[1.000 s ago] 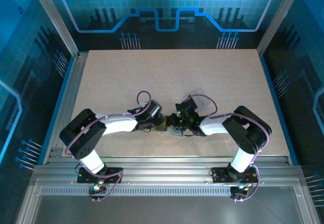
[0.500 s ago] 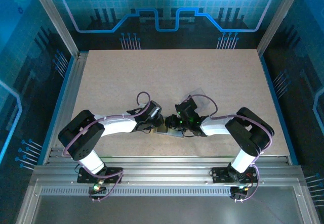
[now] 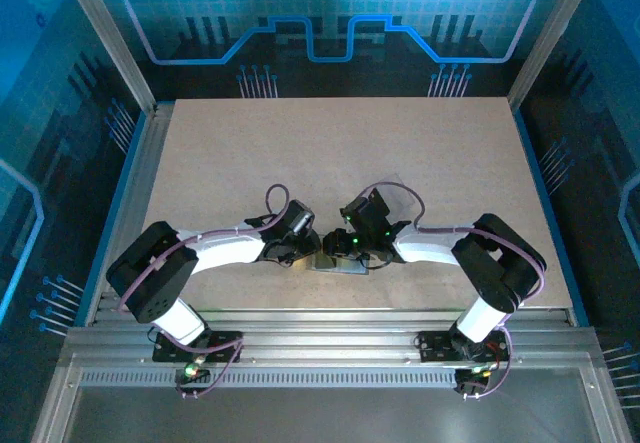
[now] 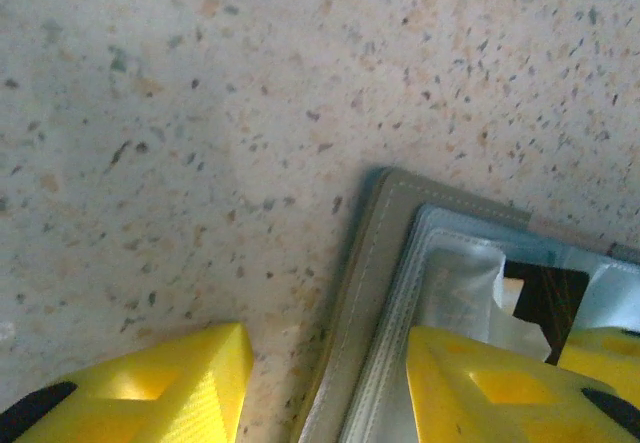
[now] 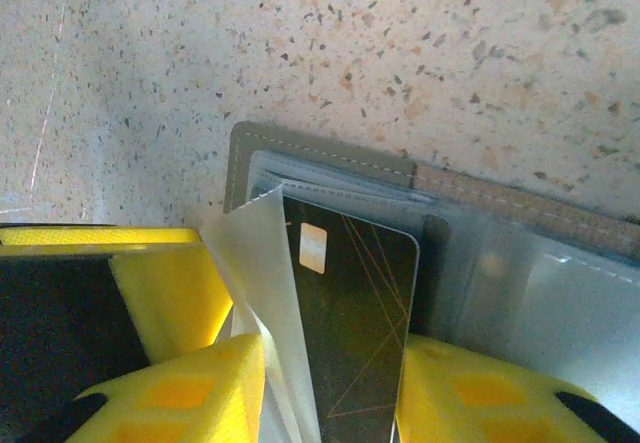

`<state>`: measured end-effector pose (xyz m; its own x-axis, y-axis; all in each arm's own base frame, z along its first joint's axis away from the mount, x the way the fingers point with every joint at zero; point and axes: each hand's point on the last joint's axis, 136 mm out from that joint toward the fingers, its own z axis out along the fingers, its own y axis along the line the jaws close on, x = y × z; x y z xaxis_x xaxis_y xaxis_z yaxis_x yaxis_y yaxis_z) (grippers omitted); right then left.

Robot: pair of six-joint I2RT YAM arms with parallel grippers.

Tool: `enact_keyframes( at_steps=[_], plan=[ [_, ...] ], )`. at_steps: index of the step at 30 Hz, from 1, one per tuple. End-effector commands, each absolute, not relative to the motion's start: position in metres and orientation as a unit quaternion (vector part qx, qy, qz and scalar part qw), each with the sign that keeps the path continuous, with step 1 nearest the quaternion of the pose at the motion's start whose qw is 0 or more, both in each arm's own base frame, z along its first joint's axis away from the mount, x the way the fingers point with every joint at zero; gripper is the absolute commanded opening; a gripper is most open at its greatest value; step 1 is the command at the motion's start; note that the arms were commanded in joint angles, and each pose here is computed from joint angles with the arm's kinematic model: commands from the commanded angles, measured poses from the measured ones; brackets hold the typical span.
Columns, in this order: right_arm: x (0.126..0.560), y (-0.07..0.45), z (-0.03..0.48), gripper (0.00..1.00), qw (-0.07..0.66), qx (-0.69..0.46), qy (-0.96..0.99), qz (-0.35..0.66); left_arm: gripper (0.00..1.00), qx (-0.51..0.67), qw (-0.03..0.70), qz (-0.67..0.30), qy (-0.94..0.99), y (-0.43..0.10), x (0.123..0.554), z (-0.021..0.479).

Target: Put the credit cards into the card holder

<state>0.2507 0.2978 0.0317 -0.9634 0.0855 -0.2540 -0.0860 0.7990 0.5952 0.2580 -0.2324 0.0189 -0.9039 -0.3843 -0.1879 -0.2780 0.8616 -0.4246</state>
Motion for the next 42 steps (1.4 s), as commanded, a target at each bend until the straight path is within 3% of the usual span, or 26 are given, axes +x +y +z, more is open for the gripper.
enact_keyframes(
  at_steps=[1, 16, 25, 42],
  plan=[
    [0.245, 0.310, 0.038, 0.43, 0.122, -0.022, 0.938, 0.325, 0.48, -0.159, 0.028, -0.162, 0.974, -0.217, 0.206, -0.004],
    [0.257, 0.315, 0.060, 0.45, 0.117, -0.067, 0.953, 0.271, 0.48, -0.157, 0.032, -0.172, 0.972, -0.214, 0.217, 0.002],
    [0.245, 0.331, 0.036, 0.44, 0.059, -0.068, 0.955, 0.284, 0.48, -0.160, 0.038, -0.175, 0.971, -0.208, 0.222, 0.009],
    [0.237, 0.335, 0.022, 0.45, 0.024, -0.039, 0.945, 0.323, 0.48, -0.187, 0.042, -0.231, 0.954, -0.207, 0.225, 0.023]
  ],
)
